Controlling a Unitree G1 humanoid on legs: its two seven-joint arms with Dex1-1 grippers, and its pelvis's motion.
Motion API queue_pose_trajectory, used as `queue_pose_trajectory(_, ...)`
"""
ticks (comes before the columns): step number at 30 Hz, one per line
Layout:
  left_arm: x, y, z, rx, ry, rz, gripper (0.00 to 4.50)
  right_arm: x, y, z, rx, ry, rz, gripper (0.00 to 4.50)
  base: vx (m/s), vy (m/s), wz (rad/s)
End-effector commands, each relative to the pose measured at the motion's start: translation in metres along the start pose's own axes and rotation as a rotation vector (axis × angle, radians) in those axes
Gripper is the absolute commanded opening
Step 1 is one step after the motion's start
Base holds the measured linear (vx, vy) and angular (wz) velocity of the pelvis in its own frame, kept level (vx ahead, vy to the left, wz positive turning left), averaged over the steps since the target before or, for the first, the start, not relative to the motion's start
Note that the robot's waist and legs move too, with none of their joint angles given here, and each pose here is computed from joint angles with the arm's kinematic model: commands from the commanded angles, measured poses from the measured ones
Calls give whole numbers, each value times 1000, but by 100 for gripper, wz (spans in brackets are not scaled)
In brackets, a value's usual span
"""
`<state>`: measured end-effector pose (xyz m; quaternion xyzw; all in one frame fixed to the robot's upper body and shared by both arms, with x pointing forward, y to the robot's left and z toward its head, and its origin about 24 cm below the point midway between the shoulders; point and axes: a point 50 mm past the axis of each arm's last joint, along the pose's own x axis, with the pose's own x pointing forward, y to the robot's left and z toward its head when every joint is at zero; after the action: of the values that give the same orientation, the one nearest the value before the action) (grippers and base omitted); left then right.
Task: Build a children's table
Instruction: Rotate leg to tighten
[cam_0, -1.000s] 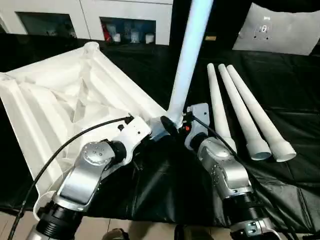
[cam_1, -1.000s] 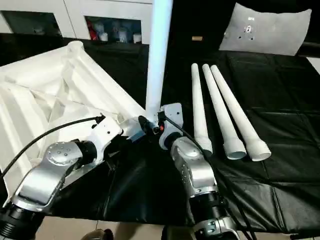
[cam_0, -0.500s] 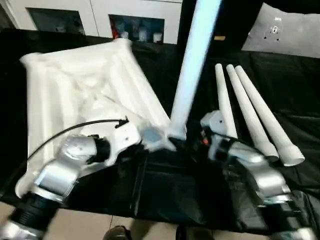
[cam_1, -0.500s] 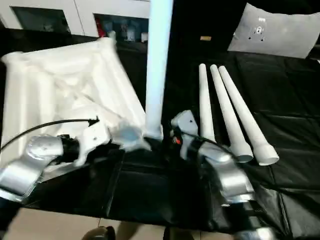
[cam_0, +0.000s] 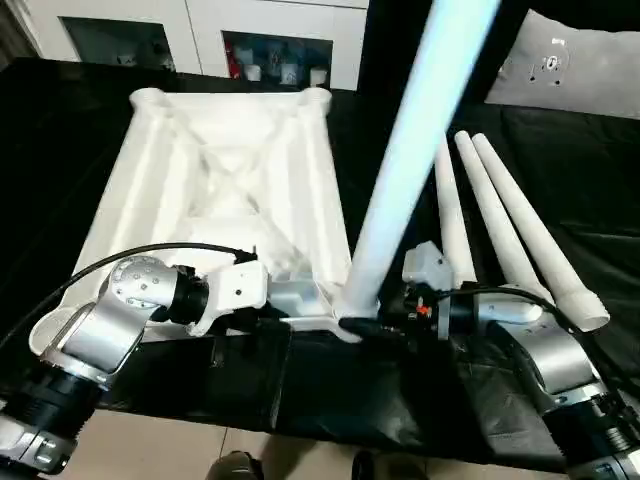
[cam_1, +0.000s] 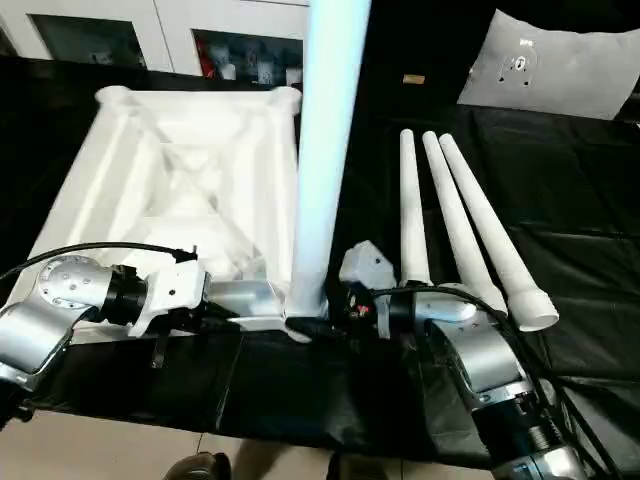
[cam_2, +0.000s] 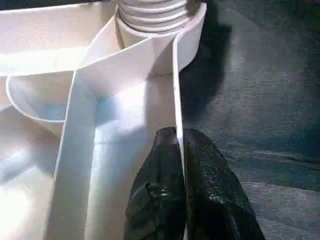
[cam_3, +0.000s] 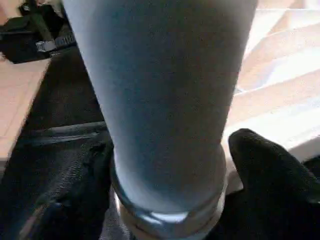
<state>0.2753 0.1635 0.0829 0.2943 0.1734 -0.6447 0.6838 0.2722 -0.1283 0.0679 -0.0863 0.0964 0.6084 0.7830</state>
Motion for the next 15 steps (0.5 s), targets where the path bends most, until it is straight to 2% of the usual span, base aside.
queue_pose_trajectory(1,5,-3,2,40,19,-70,0,0,-2,4,-2,-10,28,350,0,0,0)
queue_pose_trajectory(8,4,-2,0,44,20,-80,0,2,1,2,16,-13,61,281,0,0,0)
queue_pose_trajectory(14,5,-5,0,0,-14,-28,0,9,9,-3,55,-18,76,274,0,0,0)
queue_pose_trajectory(15,7,-4,2,-37,-34,41,0,17,9,-5,81,-33,24,273,0,0,0)
